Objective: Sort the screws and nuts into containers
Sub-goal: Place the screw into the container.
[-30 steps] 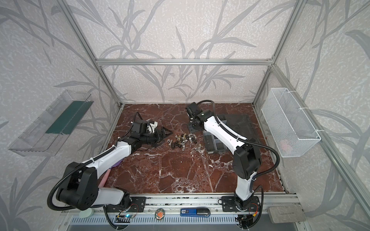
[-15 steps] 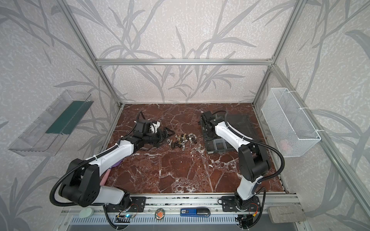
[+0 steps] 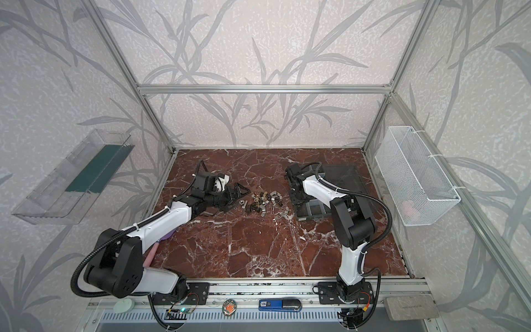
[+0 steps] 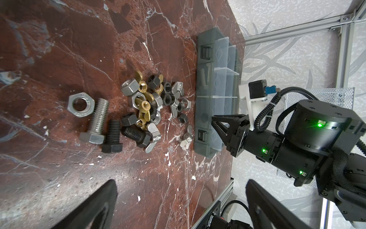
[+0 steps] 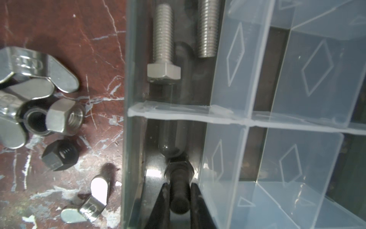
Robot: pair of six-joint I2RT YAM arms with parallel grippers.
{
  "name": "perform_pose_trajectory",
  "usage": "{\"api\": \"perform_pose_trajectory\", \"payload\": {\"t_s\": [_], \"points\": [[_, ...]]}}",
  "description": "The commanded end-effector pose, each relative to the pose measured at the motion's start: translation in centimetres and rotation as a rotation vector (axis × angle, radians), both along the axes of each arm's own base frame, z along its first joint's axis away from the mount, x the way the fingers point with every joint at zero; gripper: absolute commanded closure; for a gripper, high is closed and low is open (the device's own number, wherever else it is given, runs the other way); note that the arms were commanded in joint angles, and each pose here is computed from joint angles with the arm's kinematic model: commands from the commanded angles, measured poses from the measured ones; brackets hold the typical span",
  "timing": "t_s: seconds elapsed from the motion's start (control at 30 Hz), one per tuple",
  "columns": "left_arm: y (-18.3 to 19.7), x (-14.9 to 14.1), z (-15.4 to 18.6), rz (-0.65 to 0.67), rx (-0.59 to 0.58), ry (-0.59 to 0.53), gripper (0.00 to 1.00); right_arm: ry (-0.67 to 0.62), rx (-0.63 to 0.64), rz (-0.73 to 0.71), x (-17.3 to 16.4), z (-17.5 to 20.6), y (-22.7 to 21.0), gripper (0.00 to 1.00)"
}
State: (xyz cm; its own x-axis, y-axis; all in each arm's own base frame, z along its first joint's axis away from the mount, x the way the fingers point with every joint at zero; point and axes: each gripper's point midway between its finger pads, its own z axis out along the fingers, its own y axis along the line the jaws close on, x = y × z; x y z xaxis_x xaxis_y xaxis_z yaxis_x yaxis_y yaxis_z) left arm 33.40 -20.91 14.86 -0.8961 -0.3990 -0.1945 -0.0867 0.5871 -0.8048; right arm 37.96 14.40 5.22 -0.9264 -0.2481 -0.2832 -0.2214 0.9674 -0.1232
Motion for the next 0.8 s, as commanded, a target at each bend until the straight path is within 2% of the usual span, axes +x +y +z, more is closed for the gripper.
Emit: {"api": "perform_pose_trajectory", "payload": {"t_s": [0.0, 0.3, 0.47, 0.77], "points": [[0.1, -0.3, 0.7, -0.001, 0.009, -0.020, 0.01, -0.011, -0.010, -0.023, -0.2, -0.1, -0.6, 0.88], [0.0, -0.2, 0.7, -0.002, 0.004, -0.020, 0.01, 0.009, 0.009, -0.035, -2.6, -0.5, -1.2, 0.71], [0.0, -0.2, 0.7, -0.001, 0.004, -0.021, 0.01, -0.023, 0.041, -0.027, -3.0, 1.0, -0.8, 0.62], [0.0, -0.3, 0.7, 0.001, 0.005, -0.023, 0.01, -0.071, 0.052, -0.028, -1.9, 3.6, -0.4, 0.61]]}}
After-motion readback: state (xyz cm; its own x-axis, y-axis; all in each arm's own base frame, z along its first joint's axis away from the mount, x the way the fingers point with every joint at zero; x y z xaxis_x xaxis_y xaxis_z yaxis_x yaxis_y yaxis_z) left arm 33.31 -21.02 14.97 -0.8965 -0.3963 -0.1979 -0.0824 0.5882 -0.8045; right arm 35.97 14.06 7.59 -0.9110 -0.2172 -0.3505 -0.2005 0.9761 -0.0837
